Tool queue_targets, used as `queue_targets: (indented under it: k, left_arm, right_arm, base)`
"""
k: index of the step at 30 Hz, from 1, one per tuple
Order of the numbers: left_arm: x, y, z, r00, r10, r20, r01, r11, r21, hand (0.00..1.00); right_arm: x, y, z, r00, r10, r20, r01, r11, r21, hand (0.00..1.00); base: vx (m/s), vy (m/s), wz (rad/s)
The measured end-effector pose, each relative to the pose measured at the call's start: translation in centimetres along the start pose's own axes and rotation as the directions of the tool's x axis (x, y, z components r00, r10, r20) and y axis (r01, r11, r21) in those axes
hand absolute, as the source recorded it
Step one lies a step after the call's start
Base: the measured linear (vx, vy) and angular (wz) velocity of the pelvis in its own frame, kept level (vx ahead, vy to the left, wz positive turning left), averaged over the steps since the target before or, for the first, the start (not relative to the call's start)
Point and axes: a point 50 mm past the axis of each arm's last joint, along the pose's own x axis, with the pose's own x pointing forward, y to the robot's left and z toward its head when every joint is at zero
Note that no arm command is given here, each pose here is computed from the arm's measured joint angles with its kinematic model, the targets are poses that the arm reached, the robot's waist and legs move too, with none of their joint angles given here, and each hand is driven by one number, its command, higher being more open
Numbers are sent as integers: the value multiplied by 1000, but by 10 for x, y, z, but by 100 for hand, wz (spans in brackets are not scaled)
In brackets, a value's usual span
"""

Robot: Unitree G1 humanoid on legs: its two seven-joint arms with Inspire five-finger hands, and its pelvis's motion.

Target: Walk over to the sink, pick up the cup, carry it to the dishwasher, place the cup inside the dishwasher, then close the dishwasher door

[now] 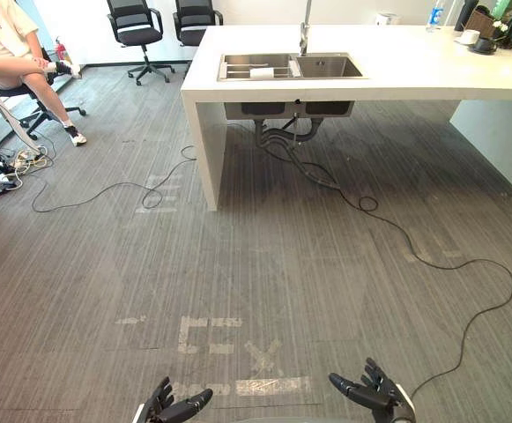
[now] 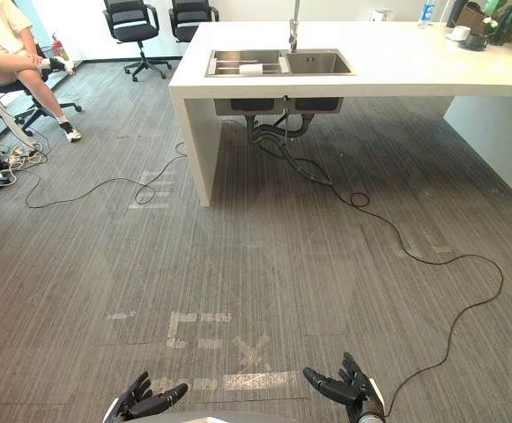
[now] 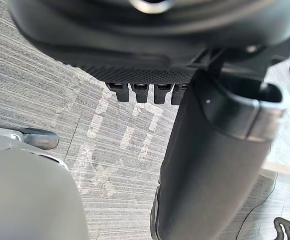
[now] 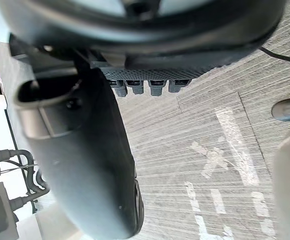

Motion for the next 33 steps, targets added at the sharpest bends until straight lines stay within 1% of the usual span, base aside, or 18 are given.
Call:
queue_targets:
  k: [5,18,24,27,30,33]
  left_arm:
    - [0,-1,0,1000,-15,-2,15,1000,0,100]
    - [-2,-2,-4,1000,-15,-8,15,1000,-7,100]
    - [-6,-11,-7,999,-31,7,31,999,-30,100]
    - [-2,-13,6,998,-24,59,26,999,-36,100]
    - [0,-10,16,995,-8,96,14,998,-64,100]
    - [6,-13,32,988,-19,150,29,997,-67,100]
  right_arm:
    - [-2,-2,-2,1000,2,-3,-2,1000,4,100]
    - [-7,-18,4,998,-44,37,43,999,19,100]
    - [-10,-25,16,993,-61,102,61,998,-1,100]
    - [-7,-16,21,991,-30,128,31,999,-8,100]
    - [-7,-15,19,992,-22,122,23,1000,-6,100]
    - [-6,-12,20,992,-4,128,5,1000,-3,100]
  base:
    - [-19,-22,-12]
    - [-13,-12,-5]
    - [54,21,-2]
    - [108,58,-7]
    - [227,-11,24]
    - [285,-92,43]
